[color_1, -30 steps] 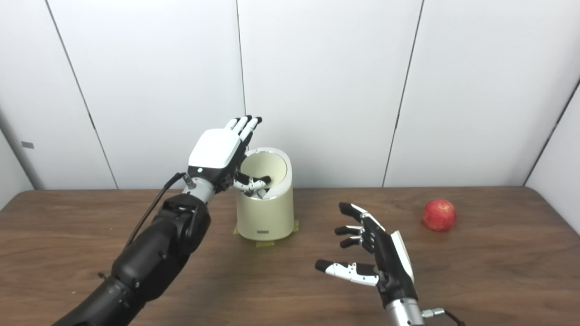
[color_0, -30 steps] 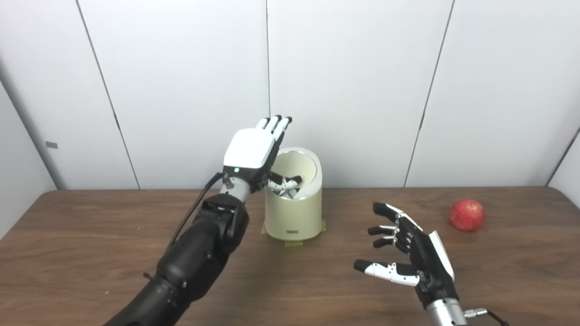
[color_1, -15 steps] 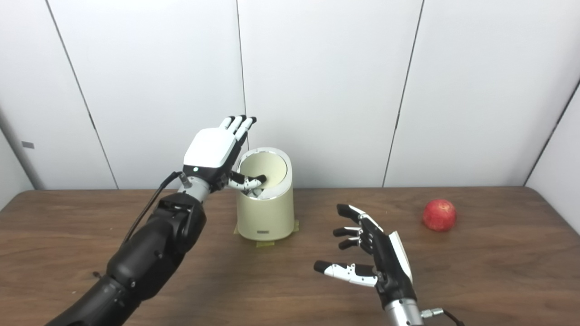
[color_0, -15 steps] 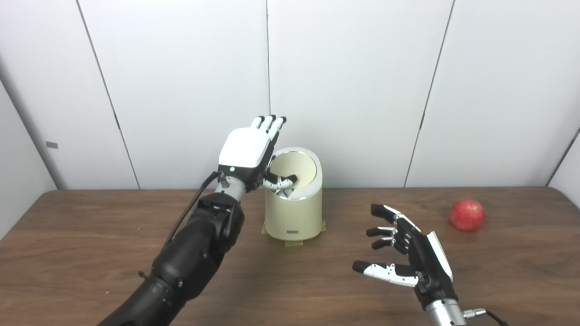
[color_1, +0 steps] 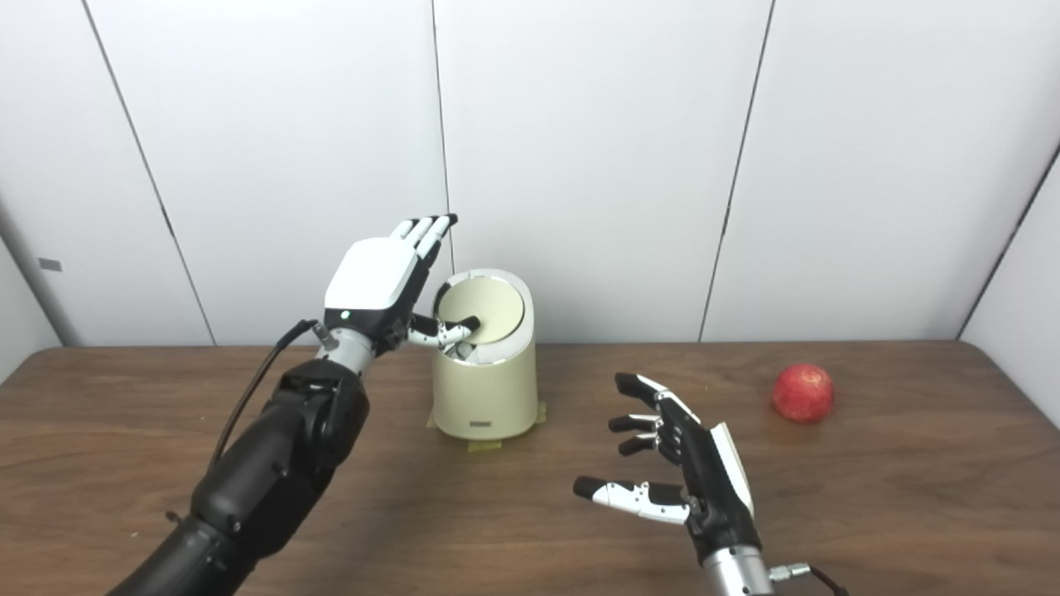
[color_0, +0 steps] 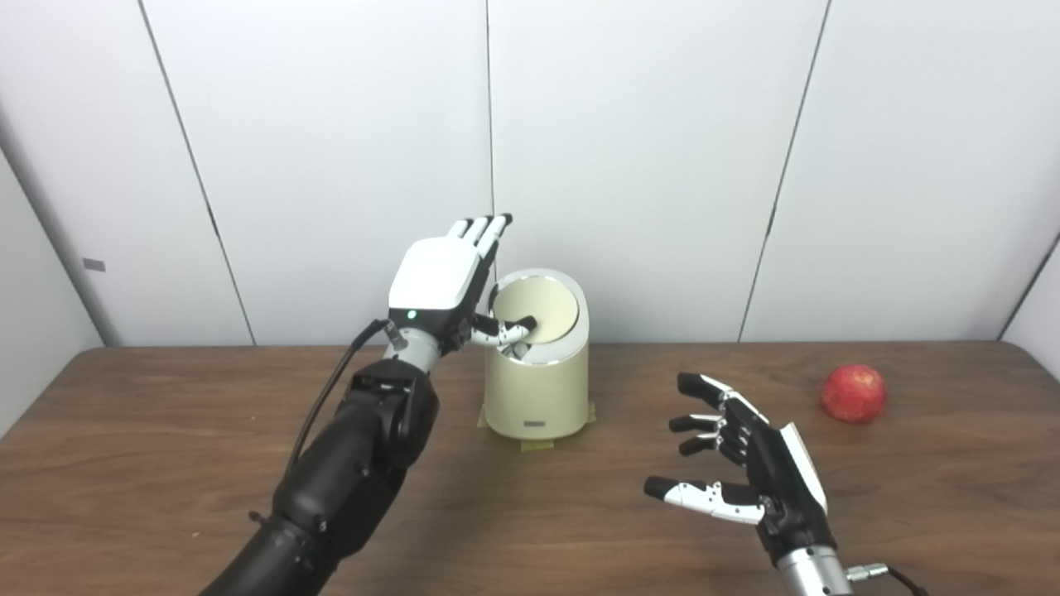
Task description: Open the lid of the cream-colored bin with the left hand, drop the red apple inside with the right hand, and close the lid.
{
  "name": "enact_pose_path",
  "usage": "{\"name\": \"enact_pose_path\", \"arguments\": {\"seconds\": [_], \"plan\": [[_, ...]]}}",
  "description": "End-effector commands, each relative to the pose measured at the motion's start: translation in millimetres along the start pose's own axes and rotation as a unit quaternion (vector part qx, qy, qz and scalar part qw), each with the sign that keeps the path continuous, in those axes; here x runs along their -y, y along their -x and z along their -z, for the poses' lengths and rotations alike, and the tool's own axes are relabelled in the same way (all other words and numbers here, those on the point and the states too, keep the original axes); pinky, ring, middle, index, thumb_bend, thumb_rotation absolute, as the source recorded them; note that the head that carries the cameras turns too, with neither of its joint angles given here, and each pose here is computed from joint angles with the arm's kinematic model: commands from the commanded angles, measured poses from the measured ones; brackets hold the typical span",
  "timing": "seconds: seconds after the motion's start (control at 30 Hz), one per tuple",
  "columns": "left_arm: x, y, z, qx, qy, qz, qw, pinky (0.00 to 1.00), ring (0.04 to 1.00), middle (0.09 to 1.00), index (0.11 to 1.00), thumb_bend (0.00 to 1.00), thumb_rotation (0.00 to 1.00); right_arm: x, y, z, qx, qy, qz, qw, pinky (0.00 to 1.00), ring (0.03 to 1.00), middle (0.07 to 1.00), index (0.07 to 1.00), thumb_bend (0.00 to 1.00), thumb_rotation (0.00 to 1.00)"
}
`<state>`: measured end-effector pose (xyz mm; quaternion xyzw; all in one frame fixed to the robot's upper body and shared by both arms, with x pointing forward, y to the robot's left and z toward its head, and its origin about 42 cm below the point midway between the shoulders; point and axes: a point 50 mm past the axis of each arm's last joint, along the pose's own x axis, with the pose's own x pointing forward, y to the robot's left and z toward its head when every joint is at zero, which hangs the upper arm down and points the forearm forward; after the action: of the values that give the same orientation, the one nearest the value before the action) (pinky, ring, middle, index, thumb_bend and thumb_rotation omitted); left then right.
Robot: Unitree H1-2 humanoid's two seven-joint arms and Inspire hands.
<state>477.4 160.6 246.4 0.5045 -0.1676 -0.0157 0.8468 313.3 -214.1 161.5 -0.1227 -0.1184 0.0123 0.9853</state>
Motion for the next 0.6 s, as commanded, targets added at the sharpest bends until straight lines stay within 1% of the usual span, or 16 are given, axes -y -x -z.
{"name": "enact_pose_path", "arguments": {"seconds": [0.0,0.03,0.07,0.13,0.2,0.23,0.3,0.33,0.37,0.47,0.5,0.57], "plan": [[-26,-8,-11,0.024,0.108,-0.053,0.992,0.81,0.953,0.976,1.0,0.76,0.27,3,-10,-17,0.045,-0.001,0.003,0.999,0.54,0.661,0.824,0.782,0.74,0.17],[-26,-5,-9,0.017,0.16,-0.058,0.985,0.81,0.947,0.975,1.0,0.76,0.27,2,-10,-17,0.045,-0.001,0.003,0.999,0.54,0.659,0.822,0.781,0.73,0.16],[-27,-3,-7,0.013,0.193,-0.062,0.979,0.81,0.94,0.967,1.0,0.75,0.29,2,-10,-17,0.045,-0.002,0.002,0.999,0.54,0.659,0.822,0.779,0.73,0.16],[-28,8,-1,-0.002,0.299,-0.066,0.952,0.82,0.935,0.958,0.996,0.73,0.31,2,-10,-16,0.044,0.0,0.003,0.999,0.54,0.659,0.821,0.78,0.73,0.16],[-28,18,6,-0.012,0.364,-0.069,0.929,0.86,0.944,0.957,0.993,0.73,0.33,3,-10,-16,0.044,0.0,0.004,0.999,0.55,0.658,0.818,0.782,0.74,0.17],[-28,23,9,-0.015,0.387,-0.071,0.919,0.84,0.927,0.946,0.988,0.73,0.36,3,-10,-16,0.043,0.001,0.004,0.999,0.55,0.659,0.817,0.784,0.74,0.17],[-27,33,15,-0.021,0.414,-0.075,0.907,0.81,0.911,0.935,0.981,0.73,0.36,3,-10,-16,0.043,0.002,0.005,0.999,0.55,0.66,0.816,0.785,0.74,0.18],[-26,39,19,-0.026,0.419,-0.08,0.904,0.77,0.891,0.923,0.97,0.72,0.35,3,-10,-16,0.042,0.002,0.005,0.999,0.55,0.659,0.815,0.785,0.74,0.18],[-23,47,23,-0.032,0.418,-0.087,0.904,0.75,0.875,0.916,0.964,0.72,0.33,3,-10,-16,0.043,0.004,0.005,0.999,0.55,0.659,0.815,0.784,0.74,0.17],[-13,71,33,-0.046,0.39,-0.1,0.914,0.84,0.868,0.916,0.977,0.74,0.33,5,-9,-15,0.042,0.0,0.003,0.999,0.55,0.663,0.817,0.785,0.73,0.16],[-8,80,38,-0.048,0.388,-0.099,0.915,0.85,0.871,0.92,0.986,0.74,0.32,5,-9,-15,0.041,-0.002,0.003,0.999,0.55,0.666,0.818,0.785,0.74,0.16],[1,97,45,-0.048,0.394,-0.095,0.913,0.84,0.87,0.924,0.982,0.75,0.32,6,-9,-15,0.04,0.002,0.003,0.999,0.55,0.667,0.819,0.785,0.74,0.17]]}}
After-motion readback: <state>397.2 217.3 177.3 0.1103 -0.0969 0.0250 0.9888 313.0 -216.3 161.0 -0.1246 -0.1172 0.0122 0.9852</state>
